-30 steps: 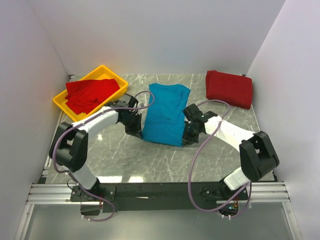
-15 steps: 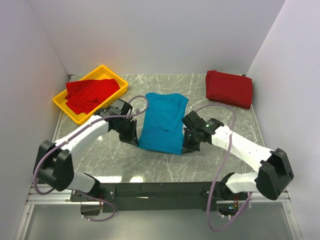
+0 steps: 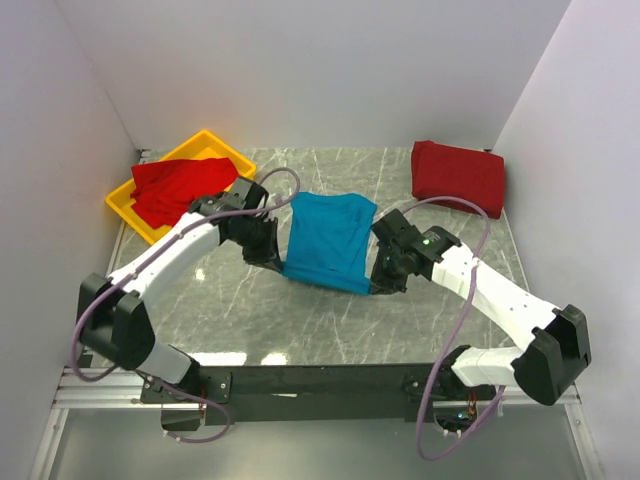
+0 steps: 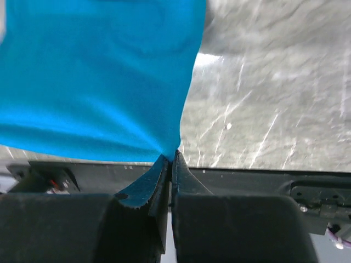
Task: Fold and stack the t-shirts
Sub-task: Fold the tshirt
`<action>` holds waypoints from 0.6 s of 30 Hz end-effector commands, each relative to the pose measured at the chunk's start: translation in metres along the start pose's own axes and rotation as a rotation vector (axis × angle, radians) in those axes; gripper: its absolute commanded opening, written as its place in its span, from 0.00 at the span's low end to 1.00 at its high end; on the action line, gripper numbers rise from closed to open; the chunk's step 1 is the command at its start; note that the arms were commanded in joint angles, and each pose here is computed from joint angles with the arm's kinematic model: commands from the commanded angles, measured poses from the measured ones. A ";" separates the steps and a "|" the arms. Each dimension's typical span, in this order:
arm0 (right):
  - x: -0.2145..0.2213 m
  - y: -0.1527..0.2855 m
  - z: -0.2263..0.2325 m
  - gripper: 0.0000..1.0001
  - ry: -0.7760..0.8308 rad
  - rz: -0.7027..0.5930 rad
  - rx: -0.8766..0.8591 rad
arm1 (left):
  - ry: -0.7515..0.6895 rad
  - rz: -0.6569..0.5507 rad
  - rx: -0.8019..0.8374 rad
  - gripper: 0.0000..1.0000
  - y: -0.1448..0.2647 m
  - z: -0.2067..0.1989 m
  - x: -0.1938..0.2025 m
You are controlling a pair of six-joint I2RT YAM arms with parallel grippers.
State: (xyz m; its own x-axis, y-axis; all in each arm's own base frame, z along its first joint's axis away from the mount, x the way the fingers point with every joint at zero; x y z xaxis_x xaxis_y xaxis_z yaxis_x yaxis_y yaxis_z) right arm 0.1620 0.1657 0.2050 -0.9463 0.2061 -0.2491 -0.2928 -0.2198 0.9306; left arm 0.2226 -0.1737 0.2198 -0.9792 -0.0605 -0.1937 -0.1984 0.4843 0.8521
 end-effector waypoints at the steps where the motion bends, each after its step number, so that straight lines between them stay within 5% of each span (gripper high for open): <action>1: -0.023 0.004 -0.009 0.00 -0.029 -0.071 0.059 | -0.015 -0.042 -0.003 0.00 -0.004 -0.005 -0.025; 18: -0.127 -0.013 -0.007 0.00 -0.011 -0.128 0.075 | 0.020 -0.093 0.052 0.00 -0.024 -0.018 -0.113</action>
State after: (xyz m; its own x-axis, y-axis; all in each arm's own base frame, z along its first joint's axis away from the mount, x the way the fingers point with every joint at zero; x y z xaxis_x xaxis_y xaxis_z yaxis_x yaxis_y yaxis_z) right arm 0.2658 0.1425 0.2151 -0.9107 0.2662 -0.3158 -0.3627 -0.1494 0.9199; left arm 0.3216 -0.1991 0.2214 -0.9701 -0.1146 -0.2139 -0.2422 0.5129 0.8236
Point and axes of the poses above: each gripper's point midway between its finger pads, its own y axis back along the fingers, its own z axis along the line the jaws close on, x = y × z, the point moved 8 cm from there along y, back along the fingers, and after that the axes turned 6 degrees about y, right-handed, at the moved point
